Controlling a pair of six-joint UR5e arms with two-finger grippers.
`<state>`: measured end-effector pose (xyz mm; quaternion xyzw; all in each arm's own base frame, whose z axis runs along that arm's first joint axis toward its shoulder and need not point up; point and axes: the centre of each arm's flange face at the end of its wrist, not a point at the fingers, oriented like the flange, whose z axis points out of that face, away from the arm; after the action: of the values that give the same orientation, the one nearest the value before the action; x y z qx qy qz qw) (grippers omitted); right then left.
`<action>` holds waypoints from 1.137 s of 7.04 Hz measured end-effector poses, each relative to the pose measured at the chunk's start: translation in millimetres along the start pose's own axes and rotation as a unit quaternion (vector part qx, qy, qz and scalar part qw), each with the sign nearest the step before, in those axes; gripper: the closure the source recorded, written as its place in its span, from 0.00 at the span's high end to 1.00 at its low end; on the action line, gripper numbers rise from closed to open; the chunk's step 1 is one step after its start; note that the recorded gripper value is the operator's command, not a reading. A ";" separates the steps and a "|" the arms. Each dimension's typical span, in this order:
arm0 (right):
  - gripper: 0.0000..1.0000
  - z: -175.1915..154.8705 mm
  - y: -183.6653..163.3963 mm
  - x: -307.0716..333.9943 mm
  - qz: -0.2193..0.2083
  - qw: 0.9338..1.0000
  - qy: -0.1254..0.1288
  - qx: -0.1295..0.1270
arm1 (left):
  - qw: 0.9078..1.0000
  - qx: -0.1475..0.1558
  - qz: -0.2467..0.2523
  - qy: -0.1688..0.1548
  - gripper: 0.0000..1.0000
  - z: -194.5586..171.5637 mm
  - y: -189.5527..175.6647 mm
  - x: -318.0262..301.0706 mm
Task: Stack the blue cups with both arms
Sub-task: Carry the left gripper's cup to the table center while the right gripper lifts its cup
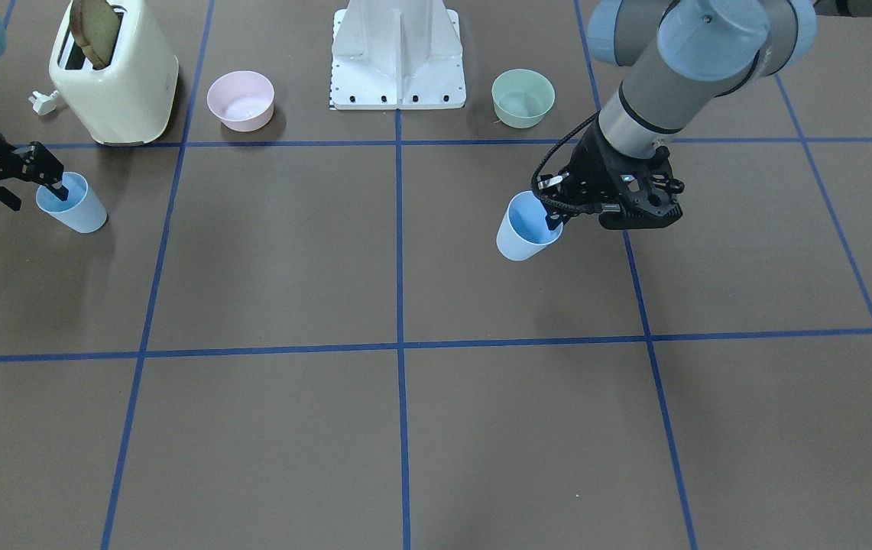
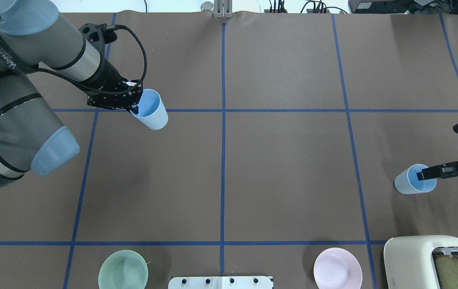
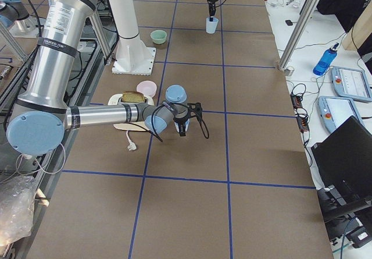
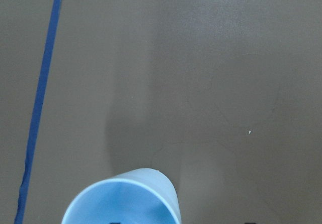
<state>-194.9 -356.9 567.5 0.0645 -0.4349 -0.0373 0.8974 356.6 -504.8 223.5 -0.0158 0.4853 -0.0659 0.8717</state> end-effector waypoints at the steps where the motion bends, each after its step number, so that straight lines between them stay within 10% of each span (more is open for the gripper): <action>1: 0.05 1.1 -0.5 -1.1 0.001 1.000 0.001 0.001 | 1.000 0.000 -0.001 0.000 0.00 0.7 0.8 0.8; 8: 0.00 0.2 -16.4 -25.9 0.032 0.999 -0.013 0.015 | 1.000 -0.002 0.003 -0.012 0.00 17.3 14.1 26.9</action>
<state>-211.2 -369.9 545.2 0.0639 -0.4486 -0.0026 0.8915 386.6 -495.0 208.6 -0.0174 0.4751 -0.0622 0.8775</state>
